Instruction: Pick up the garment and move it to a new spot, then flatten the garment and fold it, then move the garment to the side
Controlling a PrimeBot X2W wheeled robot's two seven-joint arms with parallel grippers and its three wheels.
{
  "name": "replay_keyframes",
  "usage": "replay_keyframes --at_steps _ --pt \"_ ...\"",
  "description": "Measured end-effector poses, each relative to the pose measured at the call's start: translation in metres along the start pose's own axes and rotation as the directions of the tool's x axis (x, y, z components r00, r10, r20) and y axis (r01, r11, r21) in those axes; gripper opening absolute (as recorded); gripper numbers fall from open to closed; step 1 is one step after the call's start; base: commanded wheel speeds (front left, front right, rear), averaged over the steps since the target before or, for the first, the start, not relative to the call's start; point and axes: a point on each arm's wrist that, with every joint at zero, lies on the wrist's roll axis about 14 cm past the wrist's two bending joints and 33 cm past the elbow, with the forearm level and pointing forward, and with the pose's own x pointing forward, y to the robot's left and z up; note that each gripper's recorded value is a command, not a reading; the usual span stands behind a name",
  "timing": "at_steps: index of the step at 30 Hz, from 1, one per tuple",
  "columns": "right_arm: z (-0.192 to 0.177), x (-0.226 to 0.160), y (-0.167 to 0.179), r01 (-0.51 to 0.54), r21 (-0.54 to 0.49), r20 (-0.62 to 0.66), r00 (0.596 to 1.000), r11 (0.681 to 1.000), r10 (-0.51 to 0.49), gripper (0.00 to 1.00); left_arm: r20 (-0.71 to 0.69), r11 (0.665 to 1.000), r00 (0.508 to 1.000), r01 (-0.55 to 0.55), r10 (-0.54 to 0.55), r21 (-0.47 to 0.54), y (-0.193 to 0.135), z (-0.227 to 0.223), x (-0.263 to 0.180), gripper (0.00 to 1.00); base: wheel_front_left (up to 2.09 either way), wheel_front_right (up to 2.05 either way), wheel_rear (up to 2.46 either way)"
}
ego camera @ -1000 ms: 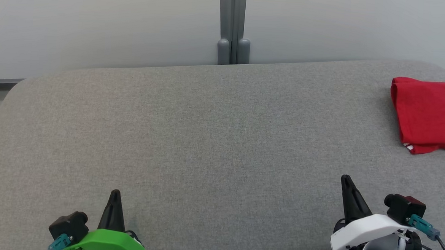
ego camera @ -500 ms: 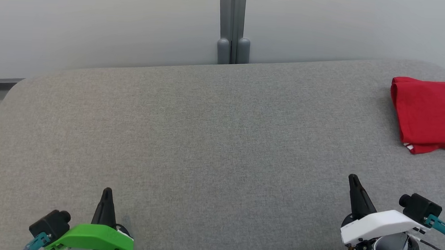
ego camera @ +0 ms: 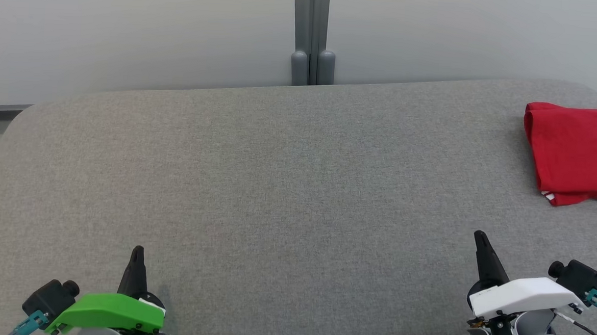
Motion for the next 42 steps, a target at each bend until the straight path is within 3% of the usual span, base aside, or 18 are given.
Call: replay_keyframes --at_steps 18,42 --pt "0.009 0.002 -0.003 0.008 0.206 0.013 1.000 0.979 -0.011 0.00 0.006 0.980 1.000 0.025 -0.024 -0.197 -0.004 0.012 0.005 0.00 0.00 0.00 0.00" --pt "0.020 0.005 -0.004 -0.006 0.423 0.034 0.999 0.906 -0.009 0.00 0.027 0.914 0.997 0.075 -0.070 -0.399 -0.010 0.027 0.010 0.00 0.00 0.00 0.00"
